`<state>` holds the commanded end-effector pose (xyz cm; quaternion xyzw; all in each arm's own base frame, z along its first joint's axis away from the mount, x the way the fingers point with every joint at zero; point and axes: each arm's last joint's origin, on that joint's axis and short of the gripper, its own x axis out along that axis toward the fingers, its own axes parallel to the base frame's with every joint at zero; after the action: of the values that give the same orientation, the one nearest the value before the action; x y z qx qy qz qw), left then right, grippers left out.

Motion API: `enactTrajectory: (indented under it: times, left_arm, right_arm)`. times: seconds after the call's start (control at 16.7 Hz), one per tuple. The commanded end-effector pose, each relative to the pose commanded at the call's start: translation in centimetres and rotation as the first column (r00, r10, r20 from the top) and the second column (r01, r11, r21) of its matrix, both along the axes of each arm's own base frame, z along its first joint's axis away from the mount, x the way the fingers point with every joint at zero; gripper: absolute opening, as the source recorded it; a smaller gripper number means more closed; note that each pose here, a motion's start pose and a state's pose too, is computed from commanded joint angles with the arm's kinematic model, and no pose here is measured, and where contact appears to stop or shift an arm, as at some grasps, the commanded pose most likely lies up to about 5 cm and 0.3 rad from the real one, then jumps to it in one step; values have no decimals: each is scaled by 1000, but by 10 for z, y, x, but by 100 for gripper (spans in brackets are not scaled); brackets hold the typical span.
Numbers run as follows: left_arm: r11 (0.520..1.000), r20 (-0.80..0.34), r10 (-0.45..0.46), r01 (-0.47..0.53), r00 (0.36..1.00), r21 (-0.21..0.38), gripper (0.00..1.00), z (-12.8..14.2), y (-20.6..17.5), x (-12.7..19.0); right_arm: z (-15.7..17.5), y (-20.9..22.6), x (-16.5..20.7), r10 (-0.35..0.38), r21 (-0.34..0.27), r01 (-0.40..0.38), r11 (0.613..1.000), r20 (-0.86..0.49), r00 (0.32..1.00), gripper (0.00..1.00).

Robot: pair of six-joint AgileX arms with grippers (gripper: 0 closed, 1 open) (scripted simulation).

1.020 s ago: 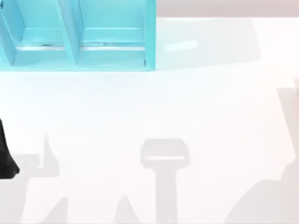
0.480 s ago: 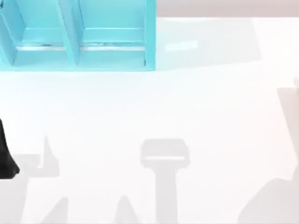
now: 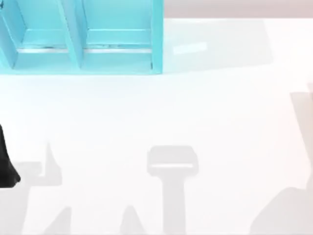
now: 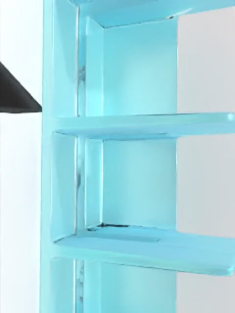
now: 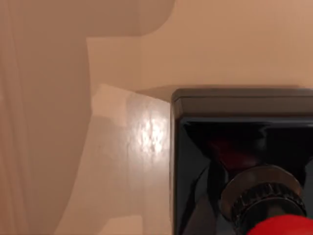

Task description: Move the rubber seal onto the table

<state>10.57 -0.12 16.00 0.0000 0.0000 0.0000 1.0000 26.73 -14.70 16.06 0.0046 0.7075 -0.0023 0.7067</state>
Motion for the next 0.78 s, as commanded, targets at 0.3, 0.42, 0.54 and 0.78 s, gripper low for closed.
enactTrajectory:
  times: [0.3, 0.42, 0.54, 0.78]
  left_arm:
    - [1000, 0, 0, 0, 1000, 0, 100, 0, 0, 0]
    - [1000, 0, 0, 0, 1000, 0, 100, 0, 0, 0]
    - [1000, 0, 0, 0, 1000, 0, 100, 0, 0, 0]
    - [1000, 0, 0, 0, 1000, 0, 100, 0, 0, 0]
  right_arm:
    - [0, 0, 0, 0, 0, 0, 1000, 0, 1000, 0]
    - [0, 0, 0, 0, 0, 0, 1000, 0, 1000, 0]
    - [0, 0, 0, 0, 0, 0, 1000, 0, 1000, 0]
    - [1, 0, 0, -1, -1, 1, 1000, 1, 1000, 0]
